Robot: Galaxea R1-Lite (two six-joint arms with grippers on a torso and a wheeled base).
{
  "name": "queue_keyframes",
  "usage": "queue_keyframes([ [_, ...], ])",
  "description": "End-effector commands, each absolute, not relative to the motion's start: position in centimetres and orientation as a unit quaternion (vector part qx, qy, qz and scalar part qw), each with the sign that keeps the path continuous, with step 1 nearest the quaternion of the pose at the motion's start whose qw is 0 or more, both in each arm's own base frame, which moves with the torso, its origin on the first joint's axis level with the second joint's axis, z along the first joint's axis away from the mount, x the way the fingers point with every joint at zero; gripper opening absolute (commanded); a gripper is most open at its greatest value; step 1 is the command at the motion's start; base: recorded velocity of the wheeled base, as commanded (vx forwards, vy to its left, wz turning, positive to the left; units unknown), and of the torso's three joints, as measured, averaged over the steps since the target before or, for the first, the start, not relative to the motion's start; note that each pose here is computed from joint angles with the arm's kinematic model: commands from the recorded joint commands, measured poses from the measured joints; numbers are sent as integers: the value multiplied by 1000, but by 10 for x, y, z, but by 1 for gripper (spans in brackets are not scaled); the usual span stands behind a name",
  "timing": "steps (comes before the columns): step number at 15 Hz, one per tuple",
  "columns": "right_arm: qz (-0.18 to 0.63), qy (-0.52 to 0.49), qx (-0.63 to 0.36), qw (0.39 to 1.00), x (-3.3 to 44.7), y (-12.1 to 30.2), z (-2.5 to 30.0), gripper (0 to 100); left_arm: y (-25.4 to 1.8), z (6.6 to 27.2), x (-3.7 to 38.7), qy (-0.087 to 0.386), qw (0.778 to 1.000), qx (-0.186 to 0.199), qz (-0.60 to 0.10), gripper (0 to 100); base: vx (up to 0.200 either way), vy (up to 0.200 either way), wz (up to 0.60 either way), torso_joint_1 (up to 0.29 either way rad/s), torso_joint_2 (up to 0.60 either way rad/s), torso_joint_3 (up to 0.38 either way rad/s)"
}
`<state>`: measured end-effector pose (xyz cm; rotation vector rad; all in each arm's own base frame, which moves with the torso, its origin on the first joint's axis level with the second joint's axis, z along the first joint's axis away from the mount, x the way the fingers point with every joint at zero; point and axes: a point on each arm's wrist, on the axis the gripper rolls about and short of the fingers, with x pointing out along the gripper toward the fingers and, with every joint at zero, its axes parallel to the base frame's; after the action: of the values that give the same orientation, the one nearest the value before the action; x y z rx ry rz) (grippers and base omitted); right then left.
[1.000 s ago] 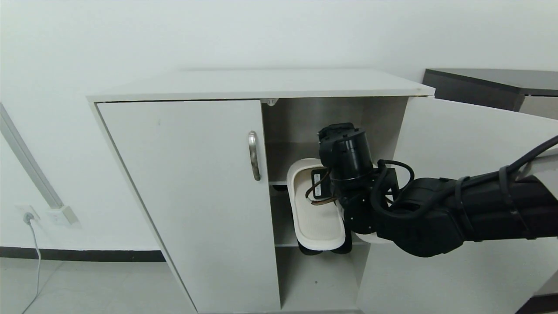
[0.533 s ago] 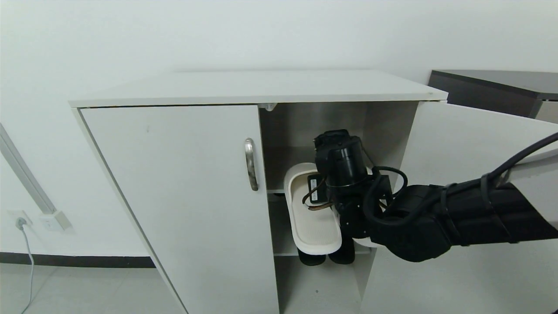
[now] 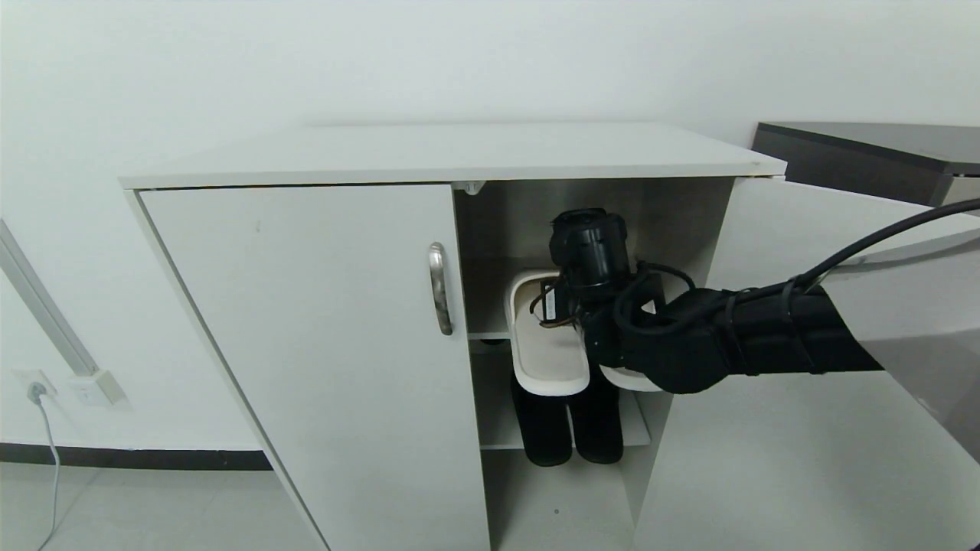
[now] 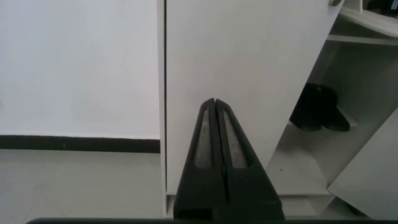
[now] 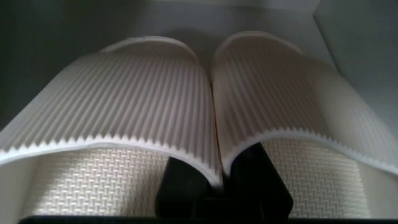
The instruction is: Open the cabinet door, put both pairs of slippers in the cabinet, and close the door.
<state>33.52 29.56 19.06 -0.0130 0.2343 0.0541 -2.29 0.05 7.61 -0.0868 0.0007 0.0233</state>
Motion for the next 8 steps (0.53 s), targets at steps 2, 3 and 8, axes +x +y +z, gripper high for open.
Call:
queue_keyframes([
  [2,19,118,-6,993,355,301,196,0,1,76,-23,0,999,-44,13,0,0,0,0,0,0,0],
  [3,17,118,-5,993,358,301,197,0,1,76,-23,0,999,-44,13,0,0,0,0,0,0,0],
  [8,4,113,1,994,380,303,198,0,1,76,-23,0,999,-43,15,0,0,0,0,0,0,0],
])
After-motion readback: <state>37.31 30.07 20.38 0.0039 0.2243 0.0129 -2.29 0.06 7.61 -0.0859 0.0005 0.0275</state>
